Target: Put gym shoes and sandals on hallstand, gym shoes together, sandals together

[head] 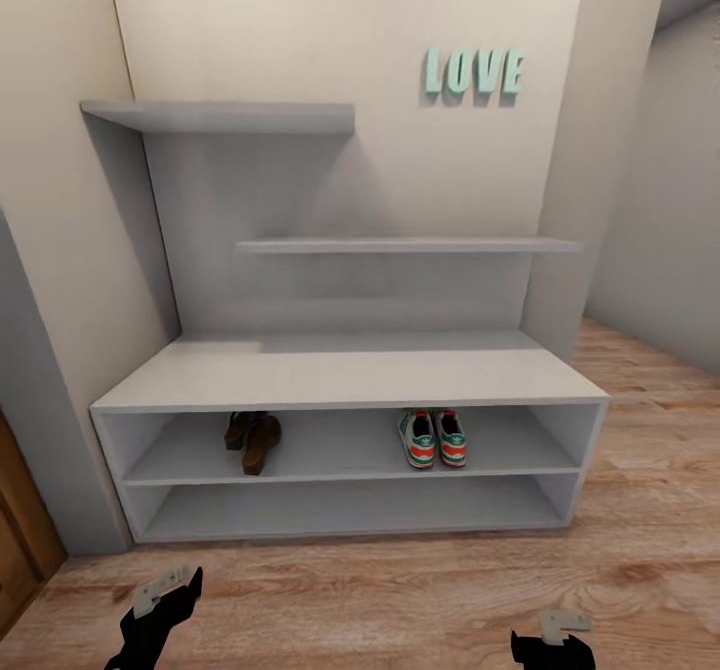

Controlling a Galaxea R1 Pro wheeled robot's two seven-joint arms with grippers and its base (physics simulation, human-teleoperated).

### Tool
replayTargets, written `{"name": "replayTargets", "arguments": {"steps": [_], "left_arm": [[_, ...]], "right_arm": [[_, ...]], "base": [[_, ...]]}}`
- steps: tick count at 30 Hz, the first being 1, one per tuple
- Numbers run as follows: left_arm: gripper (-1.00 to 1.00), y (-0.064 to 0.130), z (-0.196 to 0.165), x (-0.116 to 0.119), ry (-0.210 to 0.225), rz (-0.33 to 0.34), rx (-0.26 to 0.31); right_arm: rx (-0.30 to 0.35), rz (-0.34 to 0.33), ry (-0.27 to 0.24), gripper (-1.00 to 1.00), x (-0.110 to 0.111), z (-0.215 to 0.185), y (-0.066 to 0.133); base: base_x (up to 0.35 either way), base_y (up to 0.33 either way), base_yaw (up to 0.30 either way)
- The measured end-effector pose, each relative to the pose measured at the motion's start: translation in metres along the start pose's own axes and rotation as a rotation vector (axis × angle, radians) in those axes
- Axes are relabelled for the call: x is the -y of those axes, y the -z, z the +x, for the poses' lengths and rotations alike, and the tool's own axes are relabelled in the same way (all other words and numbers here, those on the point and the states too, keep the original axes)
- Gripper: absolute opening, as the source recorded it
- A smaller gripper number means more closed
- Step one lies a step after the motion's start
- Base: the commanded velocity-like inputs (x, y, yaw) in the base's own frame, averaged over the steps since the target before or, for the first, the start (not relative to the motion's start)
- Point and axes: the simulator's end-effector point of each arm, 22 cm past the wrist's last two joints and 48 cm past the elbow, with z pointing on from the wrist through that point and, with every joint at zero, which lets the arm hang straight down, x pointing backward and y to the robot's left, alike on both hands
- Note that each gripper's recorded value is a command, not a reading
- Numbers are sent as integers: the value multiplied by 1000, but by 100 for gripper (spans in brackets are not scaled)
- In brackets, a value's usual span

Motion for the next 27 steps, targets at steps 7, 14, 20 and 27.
{"name": "replayTargets", "arguments": {"steps": [7,14,20,27], "left_arm": [[100,2,-12,4,6,7,22],[100,4,-23,7,9,12,37],[100,5,-32,10,8,9,28],[100,8,-42,13,5,5,17]], "right_arm": [[24,-2,-7,100,-1,-12,4],[39,-3,-11,100,-1,-22,9],[30,-4,-9,100,0,-30,14],[19,-5,-7,100,2,-39,21]], "base": [[0,0,27],[0,0,57],[0,0,66],[0,0,69]]}}
